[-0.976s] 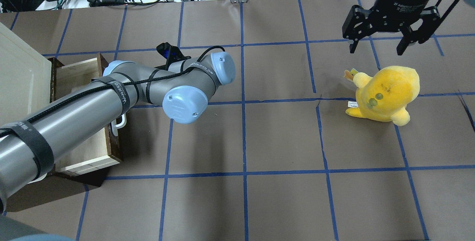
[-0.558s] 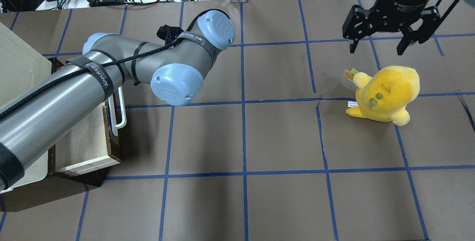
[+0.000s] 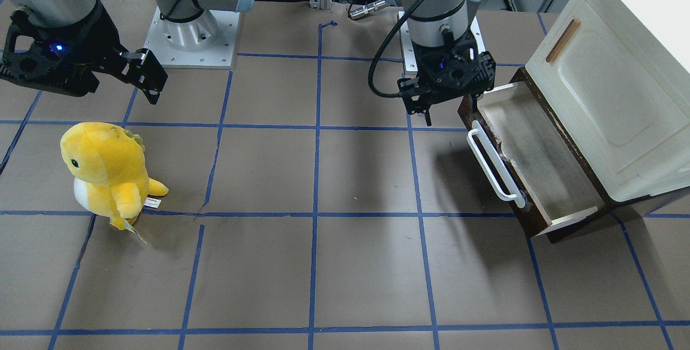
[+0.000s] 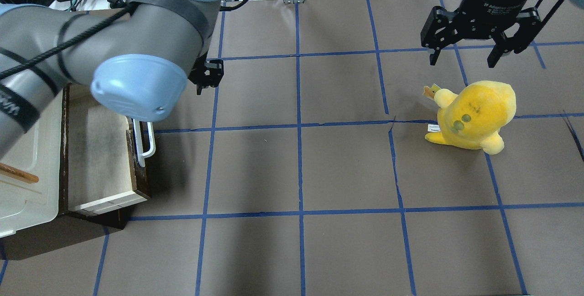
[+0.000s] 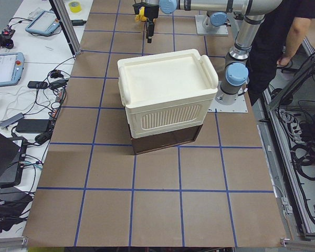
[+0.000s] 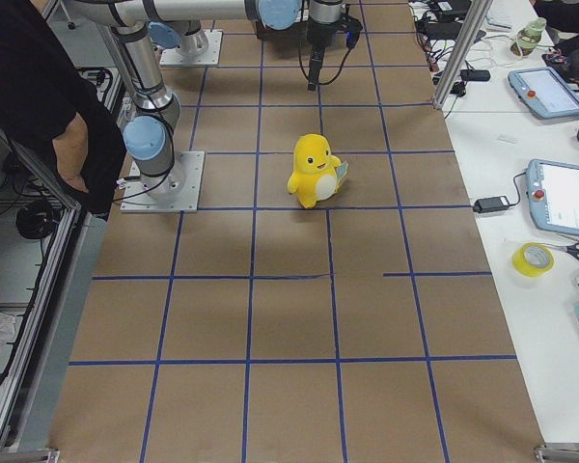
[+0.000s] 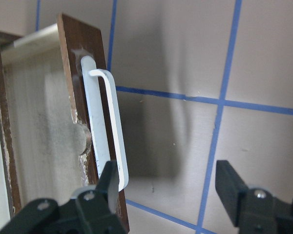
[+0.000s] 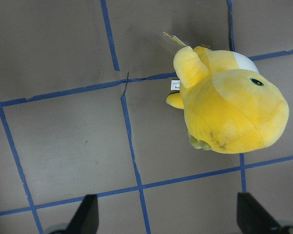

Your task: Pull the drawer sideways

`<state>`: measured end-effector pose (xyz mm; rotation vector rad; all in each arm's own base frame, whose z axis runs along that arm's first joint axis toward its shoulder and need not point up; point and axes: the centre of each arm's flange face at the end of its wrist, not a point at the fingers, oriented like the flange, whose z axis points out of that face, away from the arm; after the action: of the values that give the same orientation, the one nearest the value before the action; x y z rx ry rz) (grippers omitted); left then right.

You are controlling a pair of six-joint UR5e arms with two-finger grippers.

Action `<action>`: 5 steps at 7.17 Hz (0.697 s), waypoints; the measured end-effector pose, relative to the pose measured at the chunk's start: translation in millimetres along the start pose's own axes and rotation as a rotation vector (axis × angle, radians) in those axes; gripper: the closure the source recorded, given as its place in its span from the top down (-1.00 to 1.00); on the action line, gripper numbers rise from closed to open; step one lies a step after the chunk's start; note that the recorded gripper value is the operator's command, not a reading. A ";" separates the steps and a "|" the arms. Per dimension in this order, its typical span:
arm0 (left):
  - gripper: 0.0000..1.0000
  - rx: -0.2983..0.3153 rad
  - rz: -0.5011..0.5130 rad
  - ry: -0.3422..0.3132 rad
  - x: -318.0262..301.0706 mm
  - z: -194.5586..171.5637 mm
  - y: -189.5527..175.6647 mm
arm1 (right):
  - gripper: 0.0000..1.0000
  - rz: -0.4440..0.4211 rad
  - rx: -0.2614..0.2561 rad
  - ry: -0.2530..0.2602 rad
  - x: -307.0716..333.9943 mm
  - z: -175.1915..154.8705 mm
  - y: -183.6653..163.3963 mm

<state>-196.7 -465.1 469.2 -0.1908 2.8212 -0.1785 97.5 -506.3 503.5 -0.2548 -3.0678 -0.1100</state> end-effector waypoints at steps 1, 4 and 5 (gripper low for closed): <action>0.85 -0.017 -0.016 0.071 -24.5 -13.9 5.4 | 1.00 0.000 0.000 0.000 0.0 0.0 0.0; 0.90 -0.022 -0.016 0.253 -71.1 -32.1 6.7 | 1.00 0.000 0.000 0.000 0.0 0.0 0.0; 0.90 -0.011 0.005 0.293 -81.4 -35.3 5.6 | 1.00 0.000 0.000 0.000 0.0 0.0 0.0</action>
<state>-131.4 -443.8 525.6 -0.1730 3.1138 -0.2045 97.5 -506.3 503.5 -0.2547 -3.0678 -0.1101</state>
